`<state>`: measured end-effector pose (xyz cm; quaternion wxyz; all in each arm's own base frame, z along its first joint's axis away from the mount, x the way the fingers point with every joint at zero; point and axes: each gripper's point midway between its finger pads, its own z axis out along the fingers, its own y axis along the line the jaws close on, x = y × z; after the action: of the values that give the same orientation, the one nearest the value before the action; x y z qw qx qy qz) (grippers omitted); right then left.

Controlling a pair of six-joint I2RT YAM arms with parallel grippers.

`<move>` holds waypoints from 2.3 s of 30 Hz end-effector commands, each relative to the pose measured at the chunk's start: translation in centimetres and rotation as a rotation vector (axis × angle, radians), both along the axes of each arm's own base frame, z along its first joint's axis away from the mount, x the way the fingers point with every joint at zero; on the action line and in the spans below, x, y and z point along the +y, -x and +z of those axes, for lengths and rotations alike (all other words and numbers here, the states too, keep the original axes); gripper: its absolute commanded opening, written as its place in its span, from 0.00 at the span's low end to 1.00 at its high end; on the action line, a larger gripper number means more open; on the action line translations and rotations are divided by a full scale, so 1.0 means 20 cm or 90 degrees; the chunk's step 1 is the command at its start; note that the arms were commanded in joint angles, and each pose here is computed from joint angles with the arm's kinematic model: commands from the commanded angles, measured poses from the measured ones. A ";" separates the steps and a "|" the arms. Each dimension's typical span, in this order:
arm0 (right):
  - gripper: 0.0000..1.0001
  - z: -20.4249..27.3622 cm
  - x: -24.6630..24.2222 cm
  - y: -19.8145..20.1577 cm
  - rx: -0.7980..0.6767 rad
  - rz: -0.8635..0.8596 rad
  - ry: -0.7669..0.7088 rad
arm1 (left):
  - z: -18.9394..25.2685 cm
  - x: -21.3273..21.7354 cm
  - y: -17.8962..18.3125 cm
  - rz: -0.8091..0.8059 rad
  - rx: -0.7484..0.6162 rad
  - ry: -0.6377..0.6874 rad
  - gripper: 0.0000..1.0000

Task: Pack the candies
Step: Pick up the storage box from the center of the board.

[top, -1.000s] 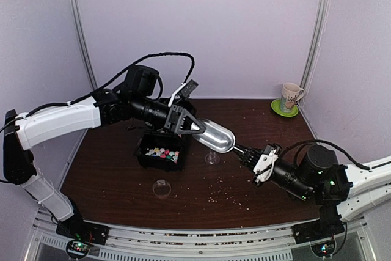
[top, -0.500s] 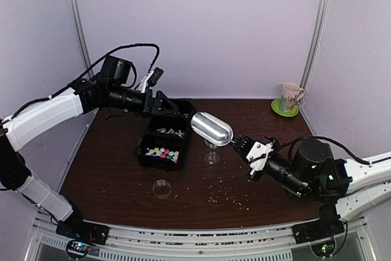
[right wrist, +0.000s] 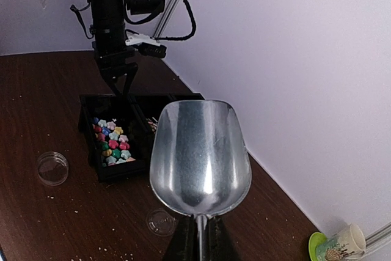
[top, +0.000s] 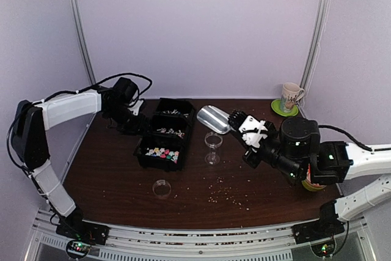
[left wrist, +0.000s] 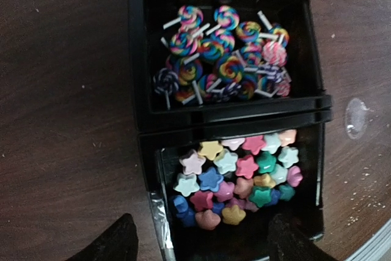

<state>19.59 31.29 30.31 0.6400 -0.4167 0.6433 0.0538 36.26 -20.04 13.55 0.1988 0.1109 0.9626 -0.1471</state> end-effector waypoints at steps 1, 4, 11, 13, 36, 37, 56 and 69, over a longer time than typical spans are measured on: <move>0.00 0.01 0.00 -0.01 0.043 -0.005 -0.001 | -0.08 0.01 -0.04 -0.008 0.018 -0.040 0.75; 0.00 -0.01 0.01 0.00 0.055 0.000 0.016 | -0.14 0.01 -0.07 -0.004 0.030 -0.056 0.75; 0.00 -0.02 0.03 0.02 0.069 0.025 0.019 | -0.29 0.02 -0.08 -0.005 0.068 -0.082 0.67; 0.00 -0.02 0.05 0.03 0.073 0.031 0.026 | -0.31 0.02 -0.09 -0.005 0.076 -0.085 0.62; 0.00 -0.14 0.21 0.06 0.168 0.068 0.125 | -0.50 0.05 -0.08 -0.004 0.117 -0.113 0.09; 0.00 -0.14 0.21 0.05 0.171 0.067 0.131 | -0.50 0.05 -0.08 -0.004 0.117 -0.110 0.04; 0.00 0.10 0.19 0.09 0.200 0.076 0.046 | -0.15 -0.17 -0.13 -0.041 0.030 0.236 0.00; 0.00 0.08 0.21 0.04 0.223 0.050 0.075 | -0.07 -0.17 -0.13 -0.050 0.004 0.233 0.00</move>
<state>18.12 35.53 32.13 0.4997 -0.4706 0.7164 0.1248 35.26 -21.63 4.70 0.0854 0.0530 0.9532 -0.2850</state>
